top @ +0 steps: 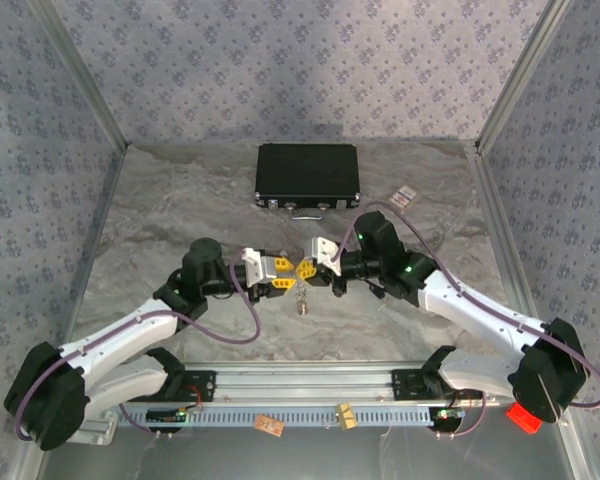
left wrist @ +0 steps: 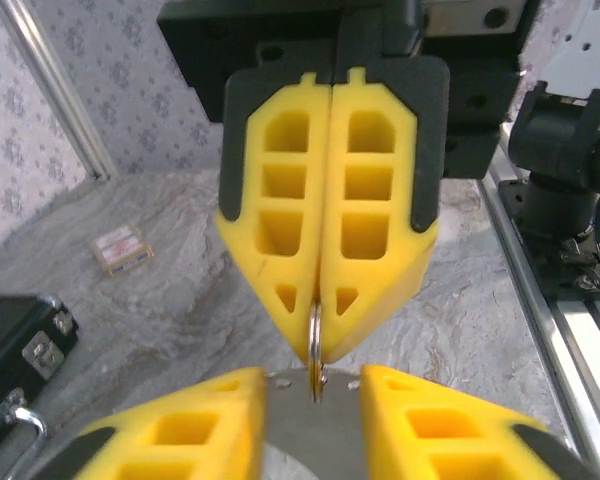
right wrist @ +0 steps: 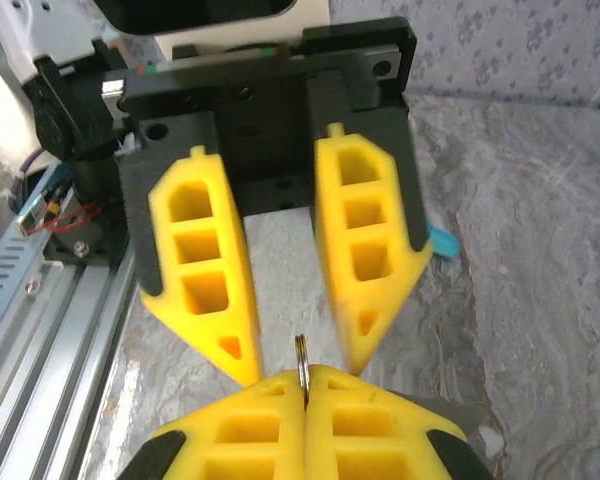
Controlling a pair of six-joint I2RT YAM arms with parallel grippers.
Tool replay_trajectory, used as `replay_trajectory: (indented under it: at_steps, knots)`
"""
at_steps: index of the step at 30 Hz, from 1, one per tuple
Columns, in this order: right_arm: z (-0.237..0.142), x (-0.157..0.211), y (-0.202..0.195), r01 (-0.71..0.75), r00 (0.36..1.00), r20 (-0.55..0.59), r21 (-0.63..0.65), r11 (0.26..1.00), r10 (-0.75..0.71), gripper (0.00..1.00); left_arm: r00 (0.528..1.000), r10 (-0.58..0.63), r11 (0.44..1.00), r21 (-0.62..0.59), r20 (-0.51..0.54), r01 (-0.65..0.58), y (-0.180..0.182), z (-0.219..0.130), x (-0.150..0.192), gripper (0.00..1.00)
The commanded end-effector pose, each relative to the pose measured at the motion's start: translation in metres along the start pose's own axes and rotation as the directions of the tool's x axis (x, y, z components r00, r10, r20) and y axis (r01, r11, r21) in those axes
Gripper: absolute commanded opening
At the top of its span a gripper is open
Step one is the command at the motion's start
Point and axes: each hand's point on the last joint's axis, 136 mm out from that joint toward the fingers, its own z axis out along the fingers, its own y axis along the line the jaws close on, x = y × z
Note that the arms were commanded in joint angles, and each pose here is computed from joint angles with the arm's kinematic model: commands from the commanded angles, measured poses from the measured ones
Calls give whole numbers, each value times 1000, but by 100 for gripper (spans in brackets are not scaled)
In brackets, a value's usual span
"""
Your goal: Put the keys on the keyring
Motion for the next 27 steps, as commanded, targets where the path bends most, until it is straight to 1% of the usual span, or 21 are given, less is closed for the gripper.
replay_trajectory:
  at_steps: [1, 5, 11, 15, 20, 25, 27]
  knots:
    - [-8, 4, -3, 80, 987, -141, 24, 996, -76, 0, 997, 27, 999, -24, -67, -29, 2, -2, -1, 32]
    - [-12, 14, -4, 143, 950, -284, 13, 990, -133, 0, 993, 49, 999, 1, -103, -49, -3, 1, 2, 30]
    - [-11, 13, -4, 191, 907, -379, -16, 981, -183, 0, 994, 67, 998, 23, -91, -66, -5, 8, -3, 27]
    - [-7, 11, -2, 199, 899, -390, -37, 979, -197, 0, 994, 69, 997, 28, -86, -67, -5, 9, -3, 25]
    - [-1, 8, 2, 194, 903, -378, -60, 979, -202, 0, 995, 69, 997, 29, -72, -67, -4, 11, -5, 18]
    - [4, 7, 3, 177, 912, -367, -58, 983, -186, 0, 996, 66, 998, 28, -52, -65, -3, 13, -8, 15]
    - [5, 5, 3, 168, 919, -354, -51, 985, -175, 0, 997, 65, 998, 28, -49, -63, -2, 14, -9, 8]
